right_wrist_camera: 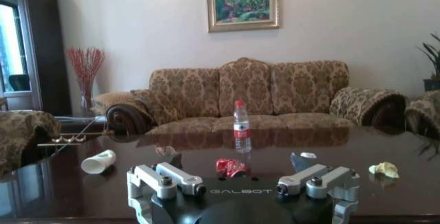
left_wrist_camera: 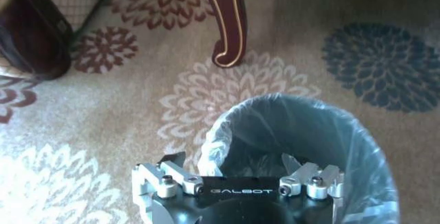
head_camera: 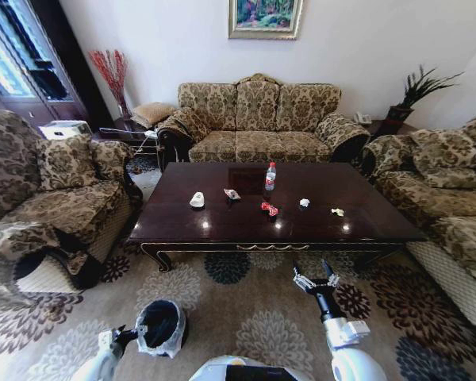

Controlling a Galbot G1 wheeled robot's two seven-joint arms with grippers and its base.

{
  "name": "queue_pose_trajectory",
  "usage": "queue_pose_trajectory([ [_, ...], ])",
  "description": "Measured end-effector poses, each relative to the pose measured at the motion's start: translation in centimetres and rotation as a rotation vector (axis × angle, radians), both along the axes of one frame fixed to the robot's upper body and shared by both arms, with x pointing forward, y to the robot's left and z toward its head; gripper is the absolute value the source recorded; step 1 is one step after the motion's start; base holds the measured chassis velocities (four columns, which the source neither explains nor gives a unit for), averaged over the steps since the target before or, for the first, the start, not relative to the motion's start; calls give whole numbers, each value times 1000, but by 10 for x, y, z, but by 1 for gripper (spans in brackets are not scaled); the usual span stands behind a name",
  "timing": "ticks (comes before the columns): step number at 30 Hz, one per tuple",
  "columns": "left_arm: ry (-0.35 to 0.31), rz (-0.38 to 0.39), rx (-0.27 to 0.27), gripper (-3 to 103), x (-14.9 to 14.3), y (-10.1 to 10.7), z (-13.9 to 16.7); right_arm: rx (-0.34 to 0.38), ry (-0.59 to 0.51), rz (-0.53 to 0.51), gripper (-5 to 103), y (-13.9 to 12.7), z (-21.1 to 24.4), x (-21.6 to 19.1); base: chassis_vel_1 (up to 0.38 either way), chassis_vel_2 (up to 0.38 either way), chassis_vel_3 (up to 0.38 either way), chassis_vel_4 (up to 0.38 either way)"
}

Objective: Move to the front of the table and place the trash on the table into the trash bin.

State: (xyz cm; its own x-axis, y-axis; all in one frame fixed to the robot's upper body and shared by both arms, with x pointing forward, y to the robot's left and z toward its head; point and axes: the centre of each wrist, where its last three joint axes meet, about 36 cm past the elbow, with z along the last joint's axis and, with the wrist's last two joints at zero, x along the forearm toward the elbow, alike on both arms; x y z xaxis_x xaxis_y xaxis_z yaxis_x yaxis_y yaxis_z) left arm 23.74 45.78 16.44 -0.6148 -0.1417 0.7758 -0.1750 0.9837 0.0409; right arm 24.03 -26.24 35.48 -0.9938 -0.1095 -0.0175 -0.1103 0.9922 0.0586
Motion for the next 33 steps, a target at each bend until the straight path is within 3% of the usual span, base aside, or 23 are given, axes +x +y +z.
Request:
queue_pose_trajectory([
  [7, 58, -59, 48, 94, 6, 11, -34, -2, 16, -20, 100, -2, -2, -1, 0, 0, 0, 0],
  [17, 52, -93, 77, 89, 23, 16, -56, -2, 28, -29, 100, -2, -3, -1, 0, 0, 0, 0],
  [21, 93, -115, 106, 76, 41, 18, -66, -5, 32, -33, 100, -3, -1, 0, 0, 0, 0, 0],
  [24, 130, -122, 120, 59, 49, 17, -66, -6, 30, -38, 100, -5, 1, 1, 0, 0, 0, 0],
  [27, 139, -124, 123, 55, 51, 17, -65, -5, 30, -41, 100, -5, 1, 1, 0, 0, 0, 0],
  [29, 145, -121, 131, 38, 53, 18, -63, 0, 31, -44, 100, -5, 0, 0, 0, 0, 0, 0],
  [31, 148, -123, 133, 38, 54, 18, -63, 1, 32, -45, 100, -5, 0, 0, 0, 0, 0, 0],
  [33, 161, -130, 135, 28, 54, 19, -62, 6, 35, -49, 100, -4, -1, -1, 0, 0, 0, 0],
])
